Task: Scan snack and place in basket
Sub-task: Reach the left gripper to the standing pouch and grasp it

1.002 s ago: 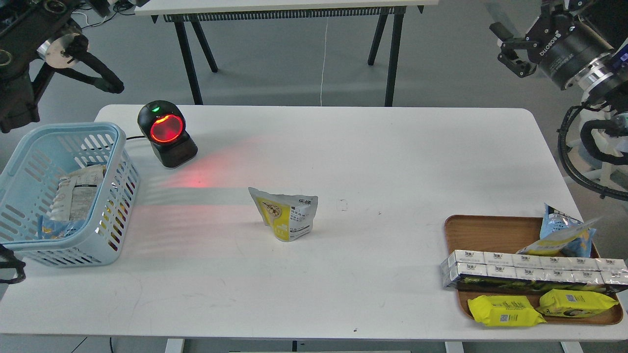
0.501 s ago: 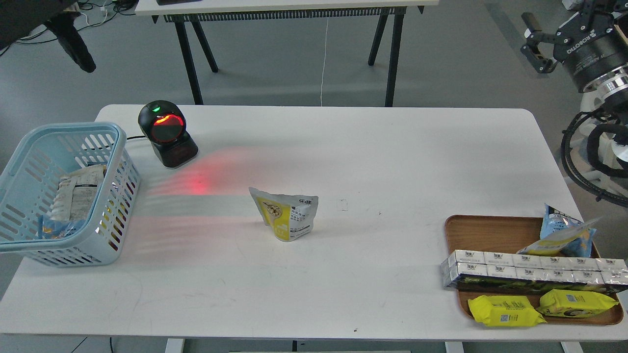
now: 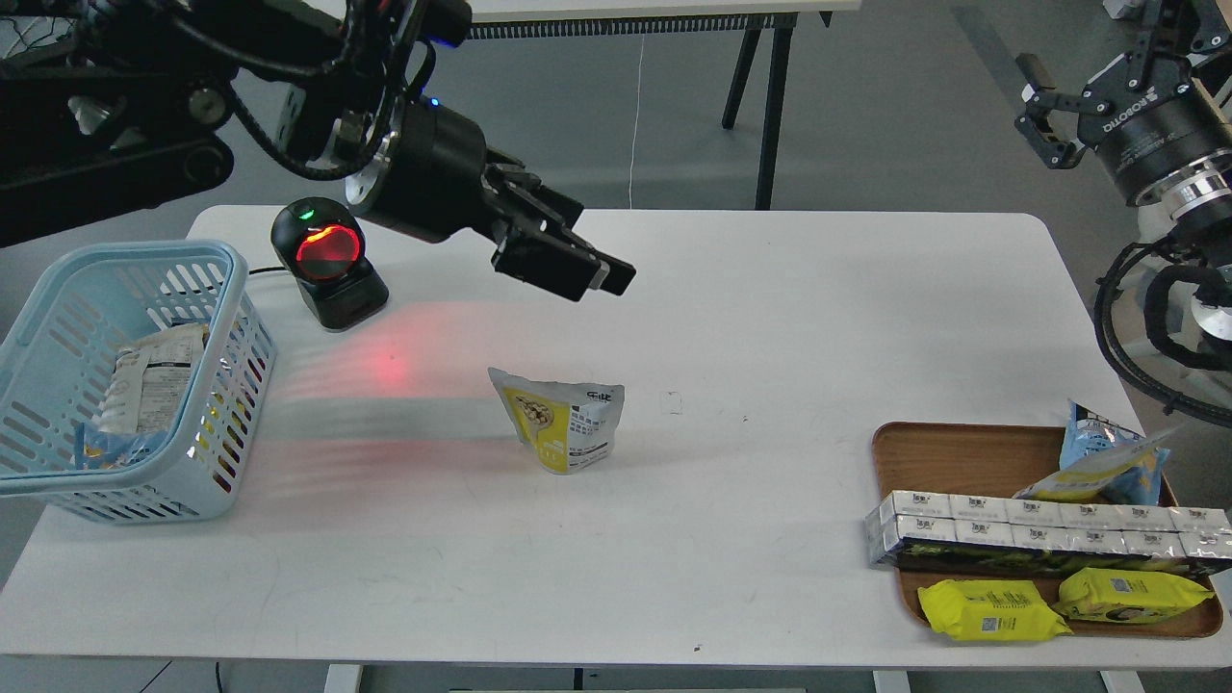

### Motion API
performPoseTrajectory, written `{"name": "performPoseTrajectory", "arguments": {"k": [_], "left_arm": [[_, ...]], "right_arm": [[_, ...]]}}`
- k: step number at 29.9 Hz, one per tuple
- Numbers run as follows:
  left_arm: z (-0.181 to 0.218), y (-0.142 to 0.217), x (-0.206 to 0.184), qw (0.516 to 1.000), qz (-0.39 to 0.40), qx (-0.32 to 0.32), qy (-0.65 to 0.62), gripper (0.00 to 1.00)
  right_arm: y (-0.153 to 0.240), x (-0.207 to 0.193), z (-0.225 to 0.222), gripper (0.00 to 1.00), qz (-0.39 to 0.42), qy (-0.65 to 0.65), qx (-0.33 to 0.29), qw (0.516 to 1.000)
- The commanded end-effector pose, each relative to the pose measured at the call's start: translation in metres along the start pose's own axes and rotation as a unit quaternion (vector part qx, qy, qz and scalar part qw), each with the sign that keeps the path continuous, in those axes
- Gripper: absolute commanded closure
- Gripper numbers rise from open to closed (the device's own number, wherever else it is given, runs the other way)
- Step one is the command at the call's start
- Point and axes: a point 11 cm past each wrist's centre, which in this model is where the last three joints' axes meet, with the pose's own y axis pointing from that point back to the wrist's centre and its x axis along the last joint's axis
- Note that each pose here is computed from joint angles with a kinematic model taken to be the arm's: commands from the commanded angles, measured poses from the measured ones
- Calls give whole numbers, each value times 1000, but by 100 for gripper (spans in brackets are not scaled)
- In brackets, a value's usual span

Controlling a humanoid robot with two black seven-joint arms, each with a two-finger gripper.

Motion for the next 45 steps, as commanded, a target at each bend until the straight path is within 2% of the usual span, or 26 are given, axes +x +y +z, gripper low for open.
{"name": "performPoseTrajectory", "arguments": {"k": [1, 9, 19, 31, 34, 38, 39, 42, 45], "left_arm": [[1, -10, -36, 996, -83, 14, -35, 7], [-3, -24, -61, 987, -144, 22, -63, 10], [-9, -43, -49, 988, -119, 25, -92, 10], [-33, -86, -67, 990, -120, 28, -75, 13], [-33, -99, -78, 990, -127, 21, -65, 18], [-41, -108, -86, 990, -126, 26, -62, 33], [-44, -108, -91, 988, -133, 30, -67, 37], [-48, -107, -97, 986, -138, 36, -85, 61], [-49, -106, -97, 986, -132, 36, -91, 70]], "right_arm": [[0, 2, -4, 0, 3, -3, 7, 1000], [0, 2, -4, 0, 8, -16, 14, 1000], [2, -3, -3, 0, -1, -21, 11, 1000], [8, 1, -3, 0, 2, -18, 7, 1000], [10, 2, -3, 0, 3, -18, 6, 1000], [12, 4, -8, 0, 2, -13, 6, 1000], [12, 3, -9, 0, 1, -13, 6, 1000], [15, 6, -12, 0, 2, -10, 6, 1000], [15, 5, -11, 0, 1, -11, 4, 1000]]}}
